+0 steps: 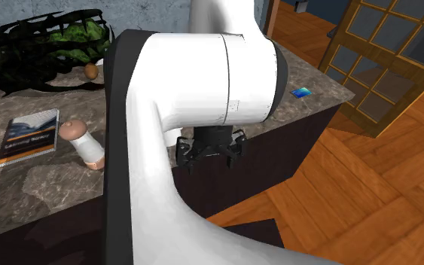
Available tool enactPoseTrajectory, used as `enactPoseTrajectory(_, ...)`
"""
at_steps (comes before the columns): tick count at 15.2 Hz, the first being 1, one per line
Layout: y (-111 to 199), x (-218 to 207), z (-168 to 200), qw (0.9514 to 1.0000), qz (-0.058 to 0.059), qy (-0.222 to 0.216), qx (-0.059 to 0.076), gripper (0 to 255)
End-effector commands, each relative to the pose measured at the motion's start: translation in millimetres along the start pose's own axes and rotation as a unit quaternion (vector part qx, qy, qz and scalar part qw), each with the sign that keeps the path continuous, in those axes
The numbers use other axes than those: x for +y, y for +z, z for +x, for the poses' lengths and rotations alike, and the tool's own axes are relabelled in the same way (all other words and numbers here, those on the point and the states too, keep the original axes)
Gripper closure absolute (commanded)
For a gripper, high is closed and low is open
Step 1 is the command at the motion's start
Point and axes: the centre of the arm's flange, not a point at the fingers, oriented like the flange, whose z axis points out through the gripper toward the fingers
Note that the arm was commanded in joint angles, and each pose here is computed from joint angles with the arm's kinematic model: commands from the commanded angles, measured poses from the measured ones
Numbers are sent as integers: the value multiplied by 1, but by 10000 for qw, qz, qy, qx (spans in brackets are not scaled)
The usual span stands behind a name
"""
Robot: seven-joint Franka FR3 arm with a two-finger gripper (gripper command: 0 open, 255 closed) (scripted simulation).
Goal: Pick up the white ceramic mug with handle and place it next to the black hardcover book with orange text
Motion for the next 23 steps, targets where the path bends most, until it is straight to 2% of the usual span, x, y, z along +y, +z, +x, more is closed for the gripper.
enactPoseTrajectory(1, 0, 0, 0, 10000, 0, 0, 0, 0)
enactPoseTrajectory(12, 25, -75, 108, 9981, -227, -39, 567, 0)
enactPoseTrajectory(23, 42, -151, 218, 9925, -453, -78, 1132, 0)
